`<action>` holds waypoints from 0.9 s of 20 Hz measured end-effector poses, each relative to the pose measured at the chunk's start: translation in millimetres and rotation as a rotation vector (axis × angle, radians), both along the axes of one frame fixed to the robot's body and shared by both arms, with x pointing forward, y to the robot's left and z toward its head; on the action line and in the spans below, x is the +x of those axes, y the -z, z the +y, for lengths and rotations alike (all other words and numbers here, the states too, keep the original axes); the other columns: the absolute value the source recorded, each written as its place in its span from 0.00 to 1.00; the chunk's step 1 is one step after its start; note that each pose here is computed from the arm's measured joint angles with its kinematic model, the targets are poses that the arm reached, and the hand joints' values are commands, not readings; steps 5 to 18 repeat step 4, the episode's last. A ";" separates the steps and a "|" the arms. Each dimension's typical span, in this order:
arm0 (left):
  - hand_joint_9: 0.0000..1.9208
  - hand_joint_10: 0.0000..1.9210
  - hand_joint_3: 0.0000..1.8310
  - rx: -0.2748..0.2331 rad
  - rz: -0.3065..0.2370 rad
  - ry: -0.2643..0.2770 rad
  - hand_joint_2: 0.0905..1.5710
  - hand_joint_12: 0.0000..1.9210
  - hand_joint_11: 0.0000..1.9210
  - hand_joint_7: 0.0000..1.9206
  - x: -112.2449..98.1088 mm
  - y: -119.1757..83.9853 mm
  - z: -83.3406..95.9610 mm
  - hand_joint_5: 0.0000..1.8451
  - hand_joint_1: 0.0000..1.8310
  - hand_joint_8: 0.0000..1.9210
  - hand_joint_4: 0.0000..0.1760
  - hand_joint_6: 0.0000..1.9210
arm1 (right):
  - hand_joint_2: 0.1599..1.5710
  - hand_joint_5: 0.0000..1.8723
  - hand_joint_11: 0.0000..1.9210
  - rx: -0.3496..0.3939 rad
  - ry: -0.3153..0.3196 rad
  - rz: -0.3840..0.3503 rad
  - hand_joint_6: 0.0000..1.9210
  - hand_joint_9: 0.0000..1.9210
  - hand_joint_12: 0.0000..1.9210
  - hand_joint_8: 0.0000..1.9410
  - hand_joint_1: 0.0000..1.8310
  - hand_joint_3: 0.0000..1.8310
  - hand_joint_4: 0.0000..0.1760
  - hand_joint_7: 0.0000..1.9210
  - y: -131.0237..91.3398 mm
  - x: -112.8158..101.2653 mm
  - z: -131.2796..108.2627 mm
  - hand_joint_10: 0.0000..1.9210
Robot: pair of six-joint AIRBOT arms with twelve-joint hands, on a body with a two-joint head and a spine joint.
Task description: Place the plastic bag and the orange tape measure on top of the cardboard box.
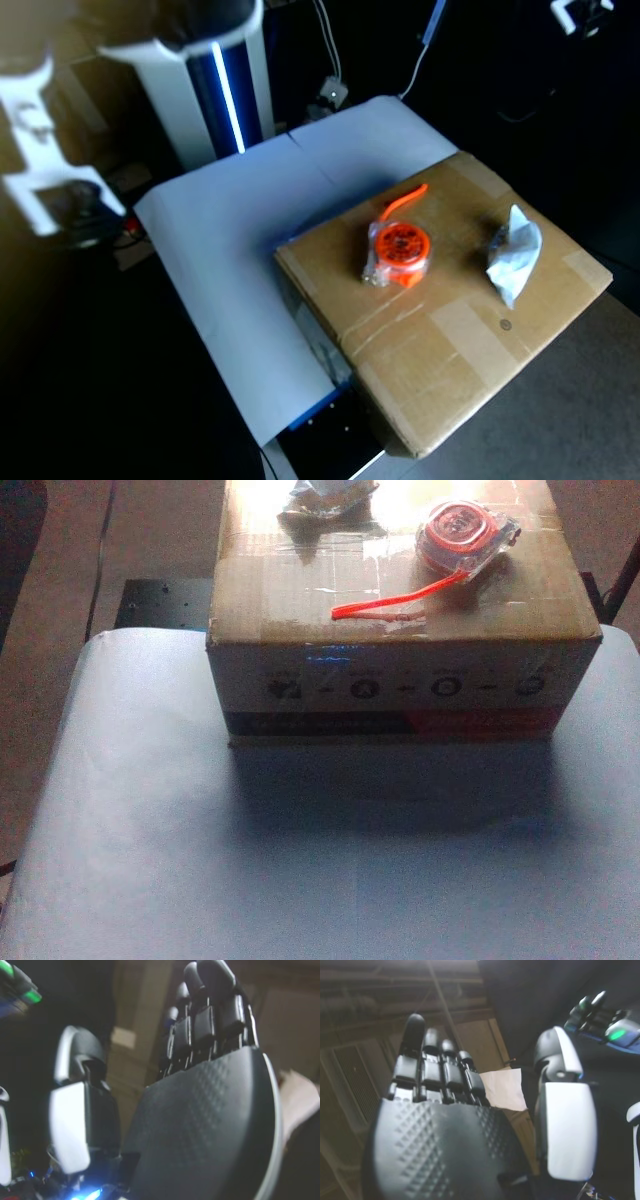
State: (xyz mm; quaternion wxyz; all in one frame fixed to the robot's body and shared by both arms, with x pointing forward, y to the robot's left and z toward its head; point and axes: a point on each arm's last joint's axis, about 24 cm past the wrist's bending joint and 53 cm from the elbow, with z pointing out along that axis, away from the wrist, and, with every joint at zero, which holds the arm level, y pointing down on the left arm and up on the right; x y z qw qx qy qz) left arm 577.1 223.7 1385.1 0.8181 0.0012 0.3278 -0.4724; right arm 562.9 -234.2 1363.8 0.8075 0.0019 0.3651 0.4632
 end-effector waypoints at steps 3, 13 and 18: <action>0.15 0.31 0.00 -0.051 0.056 0.029 0.75 0.81 0.02 0.15 -0.2 20.8 11.3 0.11 0.27 0.00 0.45 0.02 | 0.68 0.04 0.10 0.046 0.002 0.033 0.74 0.09 1.00 0.80 0.36 0.00 0.00 0.03 1.9 3.1 -11.8 0.91; 0.14 0.27 0.00 -0.065 0.087 0.043 0.78 0.78 0.00 0.12 1.4 29.2 14.1 0.07 0.28 0.00 0.57 0.00 | 0.67 0.04 0.10 0.053 0.006 0.023 0.86 0.09 1.00 0.84 0.37 0.00 0.00 0.03 -0.2 1.8 -13.7 0.92; 0.14 0.27 0.00 -0.065 0.087 0.043 0.78 0.78 0.00 0.12 1.4 29.2 14.1 0.07 0.28 0.00 0.57 0.00 | 0.67 0.04 0.10 0.053 0.006 0.023 0.86 0.09 1.00 0.84 0.37 0.00 0.00 0.03 -0.2 1.8 -13.7 0.92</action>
